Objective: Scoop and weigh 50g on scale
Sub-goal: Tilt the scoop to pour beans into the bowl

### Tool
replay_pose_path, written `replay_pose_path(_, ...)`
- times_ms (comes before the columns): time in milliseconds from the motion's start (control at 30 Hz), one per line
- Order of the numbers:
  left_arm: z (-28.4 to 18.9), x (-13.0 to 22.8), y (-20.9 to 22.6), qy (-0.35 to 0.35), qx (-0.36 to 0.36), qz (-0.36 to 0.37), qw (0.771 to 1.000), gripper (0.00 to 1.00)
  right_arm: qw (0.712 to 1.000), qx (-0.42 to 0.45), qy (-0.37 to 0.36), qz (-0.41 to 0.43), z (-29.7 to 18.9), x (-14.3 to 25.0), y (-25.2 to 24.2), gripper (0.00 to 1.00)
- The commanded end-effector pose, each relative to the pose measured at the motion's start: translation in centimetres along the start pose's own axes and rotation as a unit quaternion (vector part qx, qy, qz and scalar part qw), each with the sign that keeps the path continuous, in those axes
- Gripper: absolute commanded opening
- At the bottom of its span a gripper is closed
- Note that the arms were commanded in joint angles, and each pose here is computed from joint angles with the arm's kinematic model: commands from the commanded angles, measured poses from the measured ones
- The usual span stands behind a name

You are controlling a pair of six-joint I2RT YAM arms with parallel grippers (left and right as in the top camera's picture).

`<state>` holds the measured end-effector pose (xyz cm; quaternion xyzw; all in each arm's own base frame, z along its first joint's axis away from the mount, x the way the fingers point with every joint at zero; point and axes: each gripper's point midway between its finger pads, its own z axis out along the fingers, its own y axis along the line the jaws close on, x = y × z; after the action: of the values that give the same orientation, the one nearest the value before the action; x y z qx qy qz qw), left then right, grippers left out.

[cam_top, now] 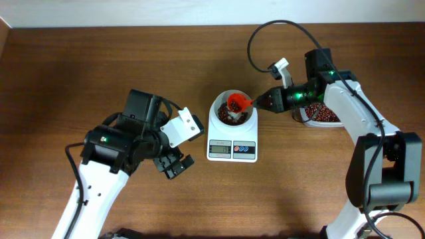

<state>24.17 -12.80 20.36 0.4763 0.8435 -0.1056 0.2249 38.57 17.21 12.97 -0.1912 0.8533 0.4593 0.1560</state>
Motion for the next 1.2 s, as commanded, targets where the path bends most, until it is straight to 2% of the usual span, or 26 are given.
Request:
replay_pose_path(0,-0.3,-0.2,0.2,-0.005,-0.006,0.008,1.000,0.99,1.000,-0.015,0.002,-0.017,0.3,-0.1,0.7,0.04)
replay_pose_path(33,-0.3,-0.2,0.2,-0.005,-0.006,0.008,1.000,0.99,0.999,-0.037,-0.006,-0.037,0.3,-0.4,1.5,0.04)
replay_pose_path(67,-0.3,-0.2,0.2,-0.005,-0.006,0.008,1.000,0.99,1.000,0.016,0.002,0.013,0.3,-0.3,-0.4,0.04)
replay_pose_path(133,-0.3,-0.2,0.2,-0.005,-0.006,0.008,1.000,0.99,0.997,-0.054,-0.007,-0.050,0.3,-0.2,2.1,0.04)
replay_pose_path(200,-0.3,-0.2,0.2,-0.005,-0.006,0.008,1.000,0.99,1.000,0.005,0.007,0.000,0.4,0.1,0.1,0.04)
replay_pose_path(267,-0.3,-0.2,0.2,-0.005,-0.006,0.008,1.000,0.99,0.997,-0.049,0.002,-0.054,0.2,0.2,2.4,0.04)
replay_pose_path(367,-0.3,-0.2,0.2,-0.005,-0.006,0.008,1.000,0.99,0.997,-0.003,0.000,-0.076,-1.0,-0.2,2.8,0.04)
replay_pose_path(500,-0.3,-0.2,0.2,-0.005,-0.006,0.008,1.000,0.99,0.986,0.107,0.010,-0.129,-2.2,-0.6,3.0,0.04)
replay_pose_path(667,-0.3,-0.2,0.2,-0.005,-0.006,0.008,1.000,0.99,0.946,0.240,0.081,-0.204,0.6,0.4,2.1,0.04)
replay_pose_path(800,-0.3,-0.2,0.2,-0.005,-0.006,0.008,1.000,0.99,0.914,0.311,0.101,-0.239,1.2,0.3,1.7,0.04)
replay_pose_path(933,-0.3,-0.2,0.2,-0.005,-0.006,0.008,1.000,0.99,0.906,0.323,0.088,-0.259,1.3,-0.5,2.8,0.04)
replay_pose_path(1100,-0.3,-0.2,0.2,-0.005,-0.006,0.008,1.000,0.99,0.906,0.321,0.031,-0.276,-0.9,-2.2,6.3,0.04)
replay_pose_path(1167,-0.3,-0.2,0.2,-0.005,-0.006,0.008,1.000,0.99,0.906,0.319,0.043,-0.273,-0.3,-1.7,5.9,0.04)
